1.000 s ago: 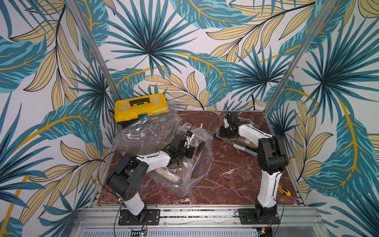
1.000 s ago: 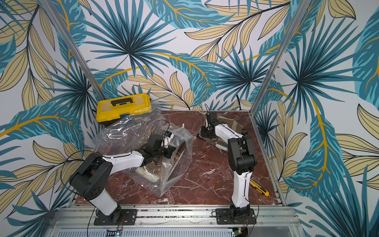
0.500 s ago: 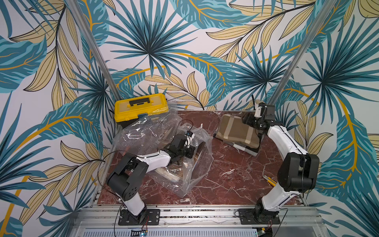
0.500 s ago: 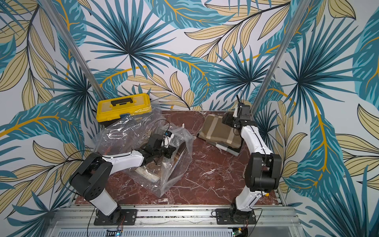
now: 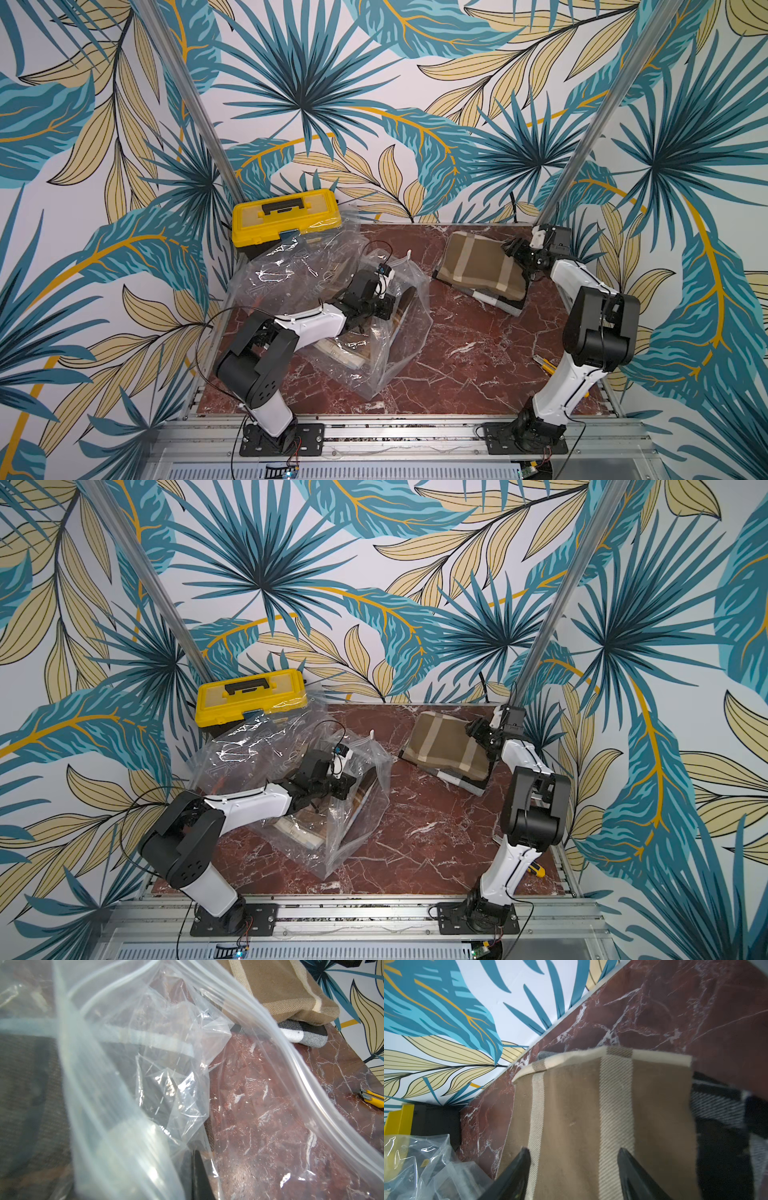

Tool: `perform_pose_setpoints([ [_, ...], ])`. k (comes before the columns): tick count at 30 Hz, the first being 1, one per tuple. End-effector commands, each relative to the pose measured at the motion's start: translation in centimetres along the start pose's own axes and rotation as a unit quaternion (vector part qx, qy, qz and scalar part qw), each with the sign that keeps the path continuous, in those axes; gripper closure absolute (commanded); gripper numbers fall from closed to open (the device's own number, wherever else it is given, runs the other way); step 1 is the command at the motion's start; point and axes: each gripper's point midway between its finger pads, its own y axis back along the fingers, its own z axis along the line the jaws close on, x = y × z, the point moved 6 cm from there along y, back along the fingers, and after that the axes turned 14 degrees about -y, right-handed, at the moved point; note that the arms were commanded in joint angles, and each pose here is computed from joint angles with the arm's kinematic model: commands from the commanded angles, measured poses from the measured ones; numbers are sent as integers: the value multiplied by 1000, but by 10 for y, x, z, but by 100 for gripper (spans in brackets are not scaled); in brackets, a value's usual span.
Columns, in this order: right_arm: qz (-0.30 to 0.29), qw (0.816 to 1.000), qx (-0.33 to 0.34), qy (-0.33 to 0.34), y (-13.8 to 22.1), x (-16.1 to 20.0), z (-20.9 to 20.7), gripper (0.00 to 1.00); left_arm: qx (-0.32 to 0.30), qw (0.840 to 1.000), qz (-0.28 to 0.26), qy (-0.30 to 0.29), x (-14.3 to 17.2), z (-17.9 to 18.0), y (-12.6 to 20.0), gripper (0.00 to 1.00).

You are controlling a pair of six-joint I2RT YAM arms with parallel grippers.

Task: Take the blanket out of the vacuum bag
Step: Place the blanket at the corner of the board.

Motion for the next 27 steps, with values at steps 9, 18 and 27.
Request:
perform_pose_setpoints([
  [9,12,997,32,-63,-17,-25,-51,39,6,1000,0,1,-1,0,-11,100],
  [18,33,994,56,-84,-31,-21,-64,41,14,1000,-2,7,0,0,-21,100],
  [27,58,991,73,-95,-38,-12,-74,50,16,1000,3,4,2,1,-25,100],
])
